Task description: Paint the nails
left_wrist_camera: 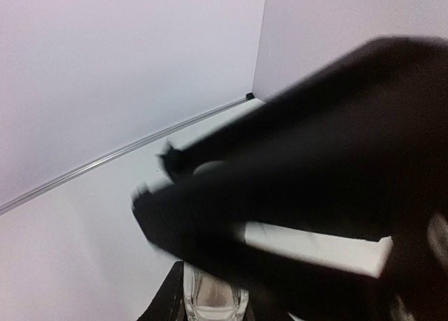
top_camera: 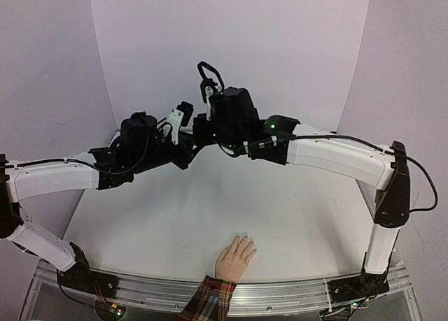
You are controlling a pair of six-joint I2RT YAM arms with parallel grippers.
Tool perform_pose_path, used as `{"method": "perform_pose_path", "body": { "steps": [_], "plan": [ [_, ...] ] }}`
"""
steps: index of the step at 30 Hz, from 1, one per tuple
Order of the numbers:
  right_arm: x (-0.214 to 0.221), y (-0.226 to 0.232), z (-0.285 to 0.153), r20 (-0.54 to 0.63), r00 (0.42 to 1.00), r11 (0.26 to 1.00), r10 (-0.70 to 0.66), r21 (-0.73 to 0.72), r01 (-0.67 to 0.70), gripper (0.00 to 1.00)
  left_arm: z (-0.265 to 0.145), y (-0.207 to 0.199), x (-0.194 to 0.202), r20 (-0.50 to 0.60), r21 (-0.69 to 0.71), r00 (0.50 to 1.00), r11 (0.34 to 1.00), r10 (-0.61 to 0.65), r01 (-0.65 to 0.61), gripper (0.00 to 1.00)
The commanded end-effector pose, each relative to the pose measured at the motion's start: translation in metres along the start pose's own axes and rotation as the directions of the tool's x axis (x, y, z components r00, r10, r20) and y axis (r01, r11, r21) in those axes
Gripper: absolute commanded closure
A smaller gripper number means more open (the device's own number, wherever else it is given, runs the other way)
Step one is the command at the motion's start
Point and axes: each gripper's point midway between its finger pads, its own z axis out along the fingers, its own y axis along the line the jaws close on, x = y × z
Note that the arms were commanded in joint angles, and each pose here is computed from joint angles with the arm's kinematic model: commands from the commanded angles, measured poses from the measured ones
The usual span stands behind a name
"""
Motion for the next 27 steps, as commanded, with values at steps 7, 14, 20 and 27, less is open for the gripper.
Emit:
{"method": "perform_pose_path", "body": {
  "steps": [7,14,20,27],
  "plan": [
    [-0.014,0.047,-0.098,-0.131,0.986,0.797,-0.103,-0.604,0.003,0.13,-0.049,-0.021,-0.036,0.145,0.183,0.989,0.983,0.003,-0.029,1.0],
    [-0.007,0.054,-0.123,-0.137,0.974,0.622,-0.18,-0.783,0.005,0.28,-0.092,-0.078,-0.033,0.188,0.504,0.98,0.85,0.06,-0.149,1.0],
    [-0.001,0.06,-0.128,-0.128,0.966,0.568,-0.224,-0.823,0.023,0.49,-0.098,-0.088,-0.028,0.173,0.559,0.981,0.812,0.083,-0.168,1.0],
    [0.004,0.067,-0.123,-0.143,0.961,0.558,-0.238,-0.829,0.015,0.64,-0.095,-0.091,-0.026,0.161,0.582,0.984,0.797,0.078,-0.159,1.0]
  ]
}}
